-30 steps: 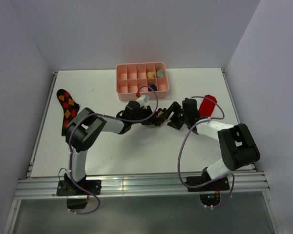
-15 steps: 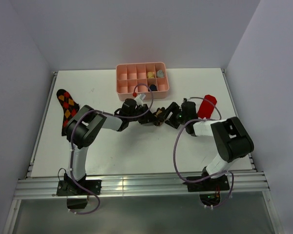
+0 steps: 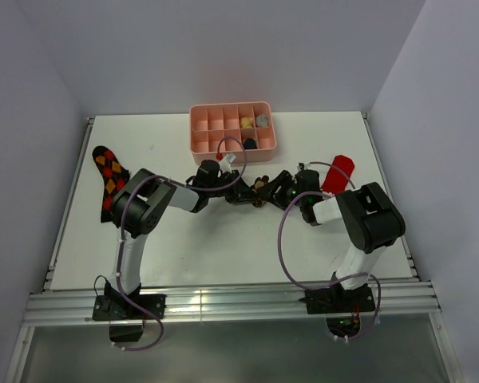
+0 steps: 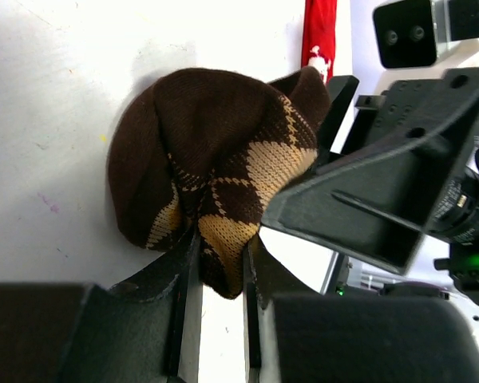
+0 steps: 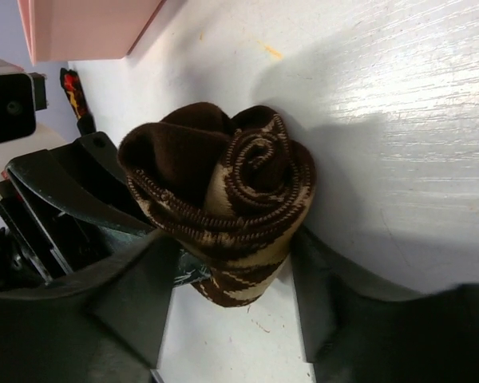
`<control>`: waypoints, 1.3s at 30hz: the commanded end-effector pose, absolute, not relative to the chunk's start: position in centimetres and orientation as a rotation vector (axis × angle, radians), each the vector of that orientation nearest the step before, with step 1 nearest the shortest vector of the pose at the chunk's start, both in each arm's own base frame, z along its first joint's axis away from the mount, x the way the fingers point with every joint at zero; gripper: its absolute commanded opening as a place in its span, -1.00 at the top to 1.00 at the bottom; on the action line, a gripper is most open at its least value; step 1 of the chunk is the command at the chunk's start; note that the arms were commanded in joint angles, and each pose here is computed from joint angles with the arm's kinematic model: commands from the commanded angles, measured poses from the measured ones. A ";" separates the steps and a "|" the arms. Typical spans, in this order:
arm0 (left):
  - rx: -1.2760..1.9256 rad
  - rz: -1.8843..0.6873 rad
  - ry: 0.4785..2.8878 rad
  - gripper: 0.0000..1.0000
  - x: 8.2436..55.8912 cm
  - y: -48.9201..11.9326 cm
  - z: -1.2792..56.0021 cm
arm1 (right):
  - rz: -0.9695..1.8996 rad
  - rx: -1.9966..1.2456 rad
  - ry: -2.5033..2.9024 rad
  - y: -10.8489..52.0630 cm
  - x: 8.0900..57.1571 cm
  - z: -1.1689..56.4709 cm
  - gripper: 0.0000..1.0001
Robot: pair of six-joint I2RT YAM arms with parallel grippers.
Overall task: Roll the socks
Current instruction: Roll the sock at the center of the board.
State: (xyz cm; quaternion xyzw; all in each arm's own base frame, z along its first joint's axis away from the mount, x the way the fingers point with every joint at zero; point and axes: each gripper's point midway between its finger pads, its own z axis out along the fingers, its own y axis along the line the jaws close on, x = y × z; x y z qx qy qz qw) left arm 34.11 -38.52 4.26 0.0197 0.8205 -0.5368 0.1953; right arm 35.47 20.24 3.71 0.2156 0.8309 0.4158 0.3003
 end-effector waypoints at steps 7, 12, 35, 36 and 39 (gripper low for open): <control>0.013 -1.512 2.572 0.96 29.9 -37.7 -1.2 | 1.099 0.565 2.203 20.0 35.2 3.0 0.72; 0.050 -1.289 2.523 0.48 32.0 -36.5 -0.7 | 1.050 0.583 2.229 19.4 35.1 3.1 1.00; 0.671 -0.254 1.729 -0.65 32.8 -37.7 9.4 | 0.848 0.684 2.452 18.9 34.5 4.1 1.00; 0.686 -0.235 1.715 -0.67 32.4 -38.1 9.4 | 0.846 0.685 2.453 18.9 34.6 4.2 1.00; 0.736 -0.167 1.687 -0.68 32.3 -38.9 8.8 | 0.845 0.688 2.461 18.9 34.5 4.3 1.00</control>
